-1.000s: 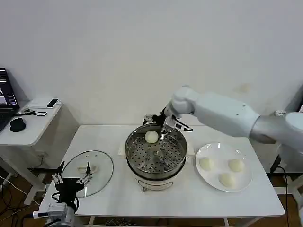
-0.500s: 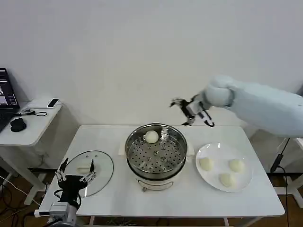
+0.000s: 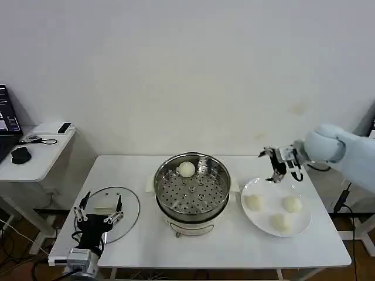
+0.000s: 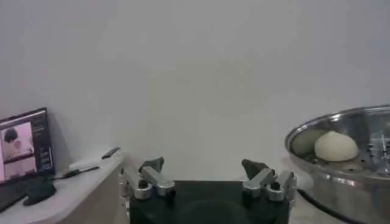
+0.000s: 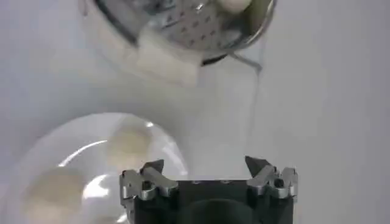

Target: Take steamed baozi put them in steamer then cover it.

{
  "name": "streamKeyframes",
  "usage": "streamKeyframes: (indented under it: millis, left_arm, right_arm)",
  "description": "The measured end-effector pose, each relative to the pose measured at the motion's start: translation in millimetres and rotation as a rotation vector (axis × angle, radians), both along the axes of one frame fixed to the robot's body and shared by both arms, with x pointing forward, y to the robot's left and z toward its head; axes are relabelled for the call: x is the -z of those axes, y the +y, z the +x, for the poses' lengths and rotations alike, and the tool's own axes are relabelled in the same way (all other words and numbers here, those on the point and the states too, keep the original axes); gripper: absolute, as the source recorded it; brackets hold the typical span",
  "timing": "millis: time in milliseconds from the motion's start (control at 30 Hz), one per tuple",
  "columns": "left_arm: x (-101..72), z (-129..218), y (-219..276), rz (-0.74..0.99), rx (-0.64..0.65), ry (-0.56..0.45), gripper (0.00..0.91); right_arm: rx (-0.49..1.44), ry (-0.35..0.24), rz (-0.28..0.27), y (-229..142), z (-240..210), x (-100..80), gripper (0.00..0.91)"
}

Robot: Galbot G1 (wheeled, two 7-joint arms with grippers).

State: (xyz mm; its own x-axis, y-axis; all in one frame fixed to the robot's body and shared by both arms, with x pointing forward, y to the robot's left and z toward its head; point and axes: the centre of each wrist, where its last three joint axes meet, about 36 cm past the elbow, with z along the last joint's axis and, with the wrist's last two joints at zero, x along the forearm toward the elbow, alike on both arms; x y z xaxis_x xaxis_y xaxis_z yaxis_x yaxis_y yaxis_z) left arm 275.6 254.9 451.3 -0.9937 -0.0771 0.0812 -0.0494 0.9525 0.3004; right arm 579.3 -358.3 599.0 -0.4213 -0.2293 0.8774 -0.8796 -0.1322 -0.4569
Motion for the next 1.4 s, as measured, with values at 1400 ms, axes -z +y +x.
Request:
streamKeyframes:
  millis: [1400]
  left_arm:
    - [15.9,3,-1,0.013,-0.013,0.031,0.907]
  right_arm:
    - [0.146,0.252,-0.008,12,36,153.1,0.685]
